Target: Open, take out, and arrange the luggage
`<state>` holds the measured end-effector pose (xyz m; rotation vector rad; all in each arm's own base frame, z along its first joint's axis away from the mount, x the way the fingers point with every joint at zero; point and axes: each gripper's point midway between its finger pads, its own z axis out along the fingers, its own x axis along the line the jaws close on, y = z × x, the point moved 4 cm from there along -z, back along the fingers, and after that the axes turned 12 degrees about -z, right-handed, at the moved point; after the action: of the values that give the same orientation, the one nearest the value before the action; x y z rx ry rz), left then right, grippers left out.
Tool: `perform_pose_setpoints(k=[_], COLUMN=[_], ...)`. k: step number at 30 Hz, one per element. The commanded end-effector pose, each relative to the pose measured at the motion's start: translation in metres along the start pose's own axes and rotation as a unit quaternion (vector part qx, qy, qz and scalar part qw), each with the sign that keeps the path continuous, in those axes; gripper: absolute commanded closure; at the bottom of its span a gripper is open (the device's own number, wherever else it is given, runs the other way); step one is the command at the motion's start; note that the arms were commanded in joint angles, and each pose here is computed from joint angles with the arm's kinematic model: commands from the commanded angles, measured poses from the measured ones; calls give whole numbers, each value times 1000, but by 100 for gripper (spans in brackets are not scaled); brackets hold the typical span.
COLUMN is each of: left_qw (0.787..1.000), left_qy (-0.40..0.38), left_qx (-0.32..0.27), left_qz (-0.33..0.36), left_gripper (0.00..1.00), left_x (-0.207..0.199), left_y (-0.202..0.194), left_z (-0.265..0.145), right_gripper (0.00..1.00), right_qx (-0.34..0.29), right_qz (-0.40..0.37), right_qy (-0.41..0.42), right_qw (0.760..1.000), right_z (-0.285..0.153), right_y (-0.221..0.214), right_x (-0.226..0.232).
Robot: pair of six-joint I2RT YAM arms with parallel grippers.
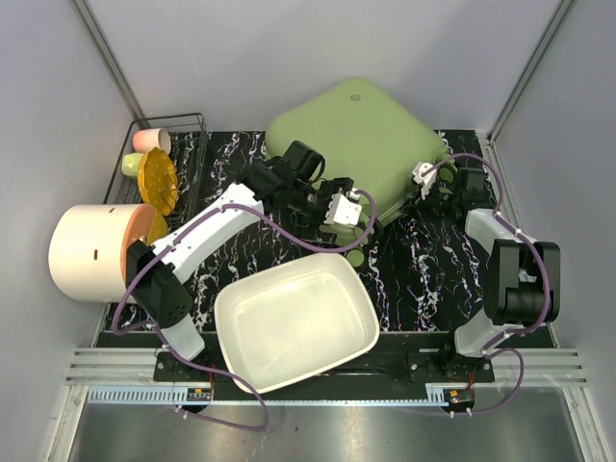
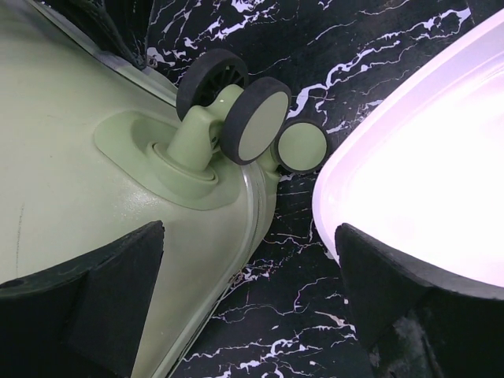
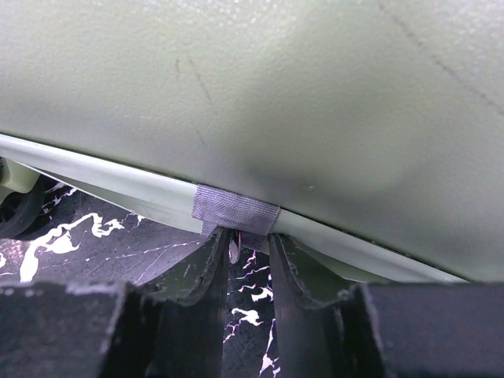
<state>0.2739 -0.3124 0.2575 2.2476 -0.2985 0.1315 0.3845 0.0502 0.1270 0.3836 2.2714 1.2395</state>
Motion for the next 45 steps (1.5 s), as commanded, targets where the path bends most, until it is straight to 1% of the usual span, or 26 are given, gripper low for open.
perform_pose_setpoints(k=[1, 3, 5, 7, 10, 13, 14, 16, 21, 23, 26, 27, 32, 35, 36, 37, 39, 40, 41, 43, 44, 45], left_qw=[999, 999, 999, 999, 999, 999, 998, 998, 995, 994, 991, 990, 985, 980, 979, 978, 977, 978, 979, 979, 979, 977], left_qy=[19, 21, 22, 21, 20, 16, 17, 14, 8, 9, 10, 9, 10, 18, 21, 28, 35, 38, 34, 36, 25, 31], left_qx=[-25, -27, -28, -30, -35, -39, -38, -37, -30, -26, -7, 1, 28, 57, 65, 77, 83, 85, 89, 85, 95, 94], left_qz=[29, 30, 29, 29, 28, 34, 38, 54, 92, 109, 135, 143, 171, 190, 191, 191, 191, 188, 183, 184, 180, 187], left_gripper=[5, 5, 5, 5, 5, 5, 5, 5, 5, 5, 6, 8, 10, 12, 14, 20, 28, 34, 45, 56, 66, 71], left_x=[9, 11, 13, 14, 15, 13, 13, 11, 10, 10, 12, 14, 18, 26, 29, 31, 34, 33, 30, 25, 17, 14], left_y=[16, 18, 19, 20, 22, 26, 27, 31, 44, 52, 54, 51, 47, 40, 36, 34, 34, 33, 29, 30, 18, 20], left_z=[-5, -6, -5, -4, -2, 1, 2, 6, 22, 29, 45, 53, 73, 87, 94, 95, 95, 92, 92, 79, 80, 68], right_gripper=[67, 68, 62, 60, 62, 80, 92, 99, 100, 100, 100, 100, 100, 100, 100, 100, 100, 100, 100, 100, 100, 100], right_qx=[37, 37, 41, 43, 44, 44, 45, 52, 72, 69, 61, 62, 67, 69, 71, 71, 72, 73, 72, 76, 72, 75], right_qz=[-36, -40, -37, -40, -39, -38, -36, -28, -7, -9, -13, -11, -19, -23, -22, -23, -25, -26, -29, -23, -28, -25], right_qy=[-17, -17, -8, -9, -10, -12, -14, -23, -51, -66, -94, -100, -113, -123, -128, -132, -142, -149, -158, -177, -187, -199], right_qw=[999, 998, 998, 998, 998, 998, 998, 998, 996, 995, 994, 993, 991, 990, 989, 988, 987, 986, 984, 981, 979, 977], right_z=[3, 3, 3, 3, 3, 2, 2, -1, -6, -6, -7, -7, -10, -11, -11, -12, -15, -17, -20, -29, -32, -39], right_y=[-11, -11, -12, -12, -12, -11, -11, -12, -20, -18, -13, -13, -10, -10, -11, -11, -14, -15, -15, -21, -19, -25], right_x=[-11, -10, -5, -5, -5, -6, -6, -7, -12, -18, -29, -30, -37, -40, -41, -42, -46, -48, -53, -62, -67, -73])
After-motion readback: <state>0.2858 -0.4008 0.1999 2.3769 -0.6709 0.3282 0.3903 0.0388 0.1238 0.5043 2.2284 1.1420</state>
